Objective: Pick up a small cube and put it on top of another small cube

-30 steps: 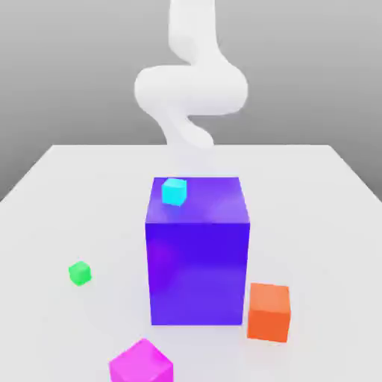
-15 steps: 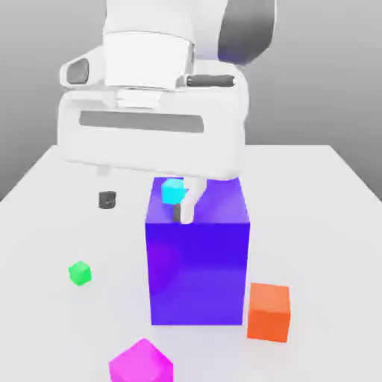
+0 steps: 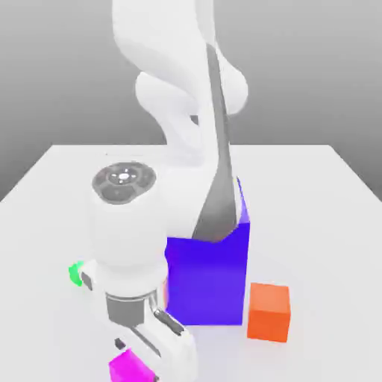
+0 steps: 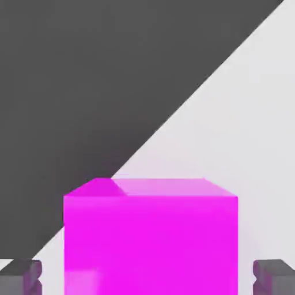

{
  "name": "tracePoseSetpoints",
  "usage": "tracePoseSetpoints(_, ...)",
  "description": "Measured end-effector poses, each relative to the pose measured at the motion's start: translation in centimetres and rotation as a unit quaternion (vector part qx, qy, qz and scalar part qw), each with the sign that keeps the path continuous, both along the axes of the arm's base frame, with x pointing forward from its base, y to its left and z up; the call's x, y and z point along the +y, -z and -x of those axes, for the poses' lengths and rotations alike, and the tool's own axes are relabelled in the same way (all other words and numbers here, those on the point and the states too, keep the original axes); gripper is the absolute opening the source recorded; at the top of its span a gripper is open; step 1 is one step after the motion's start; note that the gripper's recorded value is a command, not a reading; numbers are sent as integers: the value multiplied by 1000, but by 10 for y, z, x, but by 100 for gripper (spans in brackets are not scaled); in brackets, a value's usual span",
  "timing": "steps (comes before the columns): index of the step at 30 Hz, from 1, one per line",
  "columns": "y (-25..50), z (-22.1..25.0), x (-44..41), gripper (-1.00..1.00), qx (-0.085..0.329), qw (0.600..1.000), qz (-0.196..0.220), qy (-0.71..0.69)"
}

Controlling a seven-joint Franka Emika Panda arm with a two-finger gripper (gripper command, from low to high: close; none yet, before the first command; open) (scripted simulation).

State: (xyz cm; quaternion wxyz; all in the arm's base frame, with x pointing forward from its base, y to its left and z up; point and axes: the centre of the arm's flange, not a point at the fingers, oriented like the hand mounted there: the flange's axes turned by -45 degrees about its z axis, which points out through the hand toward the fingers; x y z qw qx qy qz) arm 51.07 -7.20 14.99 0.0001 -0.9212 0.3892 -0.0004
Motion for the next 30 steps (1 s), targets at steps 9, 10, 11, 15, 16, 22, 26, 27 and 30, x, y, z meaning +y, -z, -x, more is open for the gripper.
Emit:
tracePoseSetpoints(9, -35, -1, 0, -100, 0, 1000, 0, 0)
tracePoseSetpoints(10, -49, 0, 0, -100, 0, 1000, 0, 0)
tracePoseSetpoints(11, -58, 6, -9, -100, 0, 1000, 2, 10)
tracePoseSetpoints(15, -78, 61, -70, -100, 3, 996, 17, 88)
tracePoseSetpoints(16, -82, 77, -85, -100, 4, 994, 19, 110)
tracePoseSetpoints(22, -95, 188, -152, -100, 5, 968, 16, 251)
tracePoseSetpoints(26, -93, 247, -160, -100, 1, 948, 3, 318)
tracePoseSetpoints(27, -87, 252, -160, -100, 0, 946, 1, 324)
tracePoseSetpoints(30, -63, 255, -161, -100, -1, 944, -1, 329)
